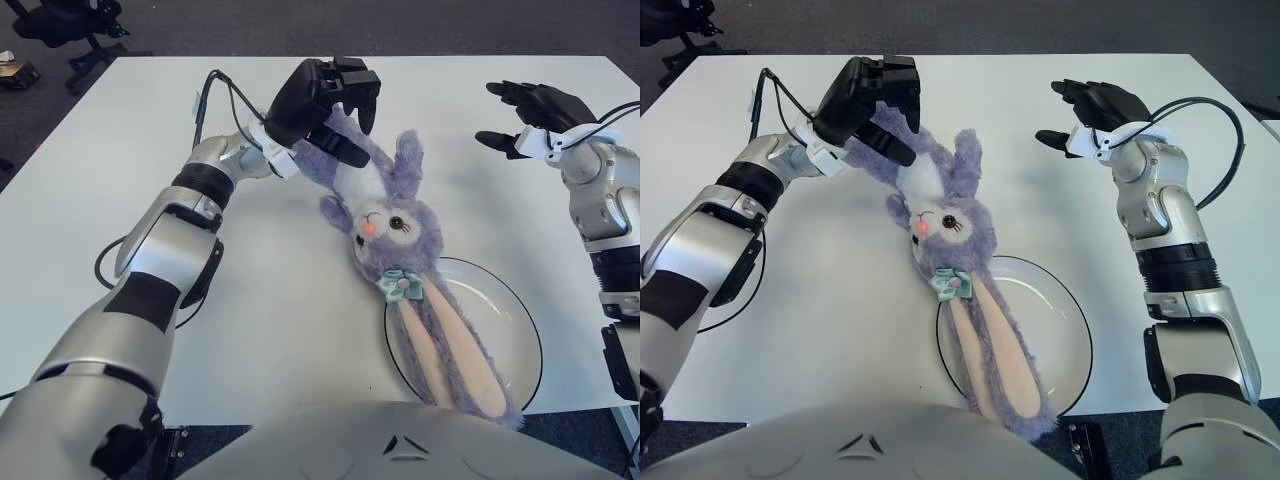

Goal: Put the doll into the plate.

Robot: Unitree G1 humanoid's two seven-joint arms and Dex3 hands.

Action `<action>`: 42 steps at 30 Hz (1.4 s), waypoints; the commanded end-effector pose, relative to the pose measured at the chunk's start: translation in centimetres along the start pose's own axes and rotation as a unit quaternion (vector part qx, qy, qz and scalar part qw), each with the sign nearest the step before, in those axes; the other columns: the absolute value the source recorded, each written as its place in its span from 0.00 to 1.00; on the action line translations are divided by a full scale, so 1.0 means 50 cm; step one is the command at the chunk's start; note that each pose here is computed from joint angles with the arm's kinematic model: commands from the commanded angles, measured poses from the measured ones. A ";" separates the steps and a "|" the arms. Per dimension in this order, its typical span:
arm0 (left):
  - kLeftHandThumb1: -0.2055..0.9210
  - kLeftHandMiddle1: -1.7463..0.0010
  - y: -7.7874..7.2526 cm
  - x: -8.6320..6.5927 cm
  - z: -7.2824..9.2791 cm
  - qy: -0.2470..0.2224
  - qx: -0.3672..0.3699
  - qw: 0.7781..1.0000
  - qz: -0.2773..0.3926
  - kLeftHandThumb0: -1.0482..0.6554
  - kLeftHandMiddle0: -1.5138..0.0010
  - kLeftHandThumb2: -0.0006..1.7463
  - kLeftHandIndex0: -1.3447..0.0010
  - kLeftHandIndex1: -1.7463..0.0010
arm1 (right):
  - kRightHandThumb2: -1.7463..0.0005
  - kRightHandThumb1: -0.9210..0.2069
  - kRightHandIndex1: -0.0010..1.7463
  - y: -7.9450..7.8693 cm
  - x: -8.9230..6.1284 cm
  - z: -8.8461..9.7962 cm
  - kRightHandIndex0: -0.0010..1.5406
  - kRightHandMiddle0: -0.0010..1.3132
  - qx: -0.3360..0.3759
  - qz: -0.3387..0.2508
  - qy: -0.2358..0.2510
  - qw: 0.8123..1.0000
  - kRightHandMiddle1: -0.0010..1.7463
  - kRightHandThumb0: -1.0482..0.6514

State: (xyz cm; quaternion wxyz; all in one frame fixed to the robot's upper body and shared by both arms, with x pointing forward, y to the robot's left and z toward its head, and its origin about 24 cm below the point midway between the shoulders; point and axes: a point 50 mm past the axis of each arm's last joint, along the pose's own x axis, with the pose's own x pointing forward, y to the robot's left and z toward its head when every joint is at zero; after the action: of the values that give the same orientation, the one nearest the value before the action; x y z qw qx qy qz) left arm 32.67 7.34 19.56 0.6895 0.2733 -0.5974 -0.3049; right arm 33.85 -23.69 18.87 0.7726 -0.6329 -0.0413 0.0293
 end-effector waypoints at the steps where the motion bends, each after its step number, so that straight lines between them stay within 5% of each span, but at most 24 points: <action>1: 1.00 0.34 0.008 0.002 0.002 -0.013 0.008 0.999 -0.049 0.19 0.57 0.39 0.69 0.40 | 0.64 0.00 0.01 -0.013 0.001 -0.008 0.17 0.26 -0.007 -0.003 0.007 1.000 0.03 0.24; 3: 1.00 0.68 0.015 0.006 0.004 -0.027 0.022 0.993 -0.115 0.09 0.70 0.32 0.80 0.66 | 0.65 0.00 0.01 -0.010 0.001 -0.013 0.17 0.26 -0.009 0.002 0.013 1.000 0.03 0.24; 6: 1.00 0.88 0.017 0.007 0.004 -0.028 0.022 0.991 -0.131 0.04 0.73 0.29 0.83 0.81 | 0.65 0.00 0.01 -0.010 0.001 -0.014 0.18 0.27 -0.009 0.003 0.014 1.000 0.03 0.24; 9: 1.00 0.95 0.018 0.008 0.005 -0.027 0.019 0.991 -0.133 0.03 0.74 0.28 0.84 0.86 | 0.65 0.00 0.01 -0.010 0.001 -0.014 0.18 0.27 -0.009 0.003 0.014 1.000 0.03 0.24; 12: 1.00 0.98 0.034 0.016 0.010 -0.041 0.137 0.965 -0.219 0.04 0.80 0.27 0.89 0.90 | 0.65 0.00 0.01 -0.011 0.001 -0.019 0.19 0.27 -0.008 0.003 0.017 1.000 0.03 0.25; 16: 1.00 1.00 0.033 0.016 0.012 -0.045 0.171 0.954 -0.244 0.05 0.83 0.26 0.91 0.92 | 0.66 0.00 0.01 -0.010 0.001 -0.022 0.19 0.28 -0.008 0.003 0.019 1.000 0.03 0.25; 23: 1.00 1.00 0.030 0.014 0.012 -0.048 0.187 0.950 -0.246 0.06 0.84 0.26 0.91 0.93 | 0.66 0.00 0.01 -0.010 0.002 -0.023 0.20 0.28 -0.008 0.003 0.019 1.000 0.03 0.25; 27: 1.00 1.00 0.029 0.017 0.009 -0.042 0.200 0.920 -0.334 0.06 0.84 0.23 0.91 0.93 | 0.66 0.00 0.01 -0.009 0.003 -0.034 0.20 0.28 -0.003 0.004 0.024 1.000 0.03 0.25; 42: 1.00 1.00 0.027 0.014 0.009 -0.002 0.169 0.900 -0.401 0.06 0.90 0.18 0.92 0.95 | 0.65 0.00 0.01 -0.012 0.002 -0.048 0.23 0.29 0.012 0.001 0.026 1.000 0.03 0.24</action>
State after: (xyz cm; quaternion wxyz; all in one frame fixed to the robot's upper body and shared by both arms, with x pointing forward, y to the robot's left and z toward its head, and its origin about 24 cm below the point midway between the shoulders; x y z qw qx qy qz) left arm 32.51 7.55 20.88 0.4550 0.5954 -0.4882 -0.4473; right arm 34.19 -25.52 17.93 0.7798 -0.6252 -0.0095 0.0302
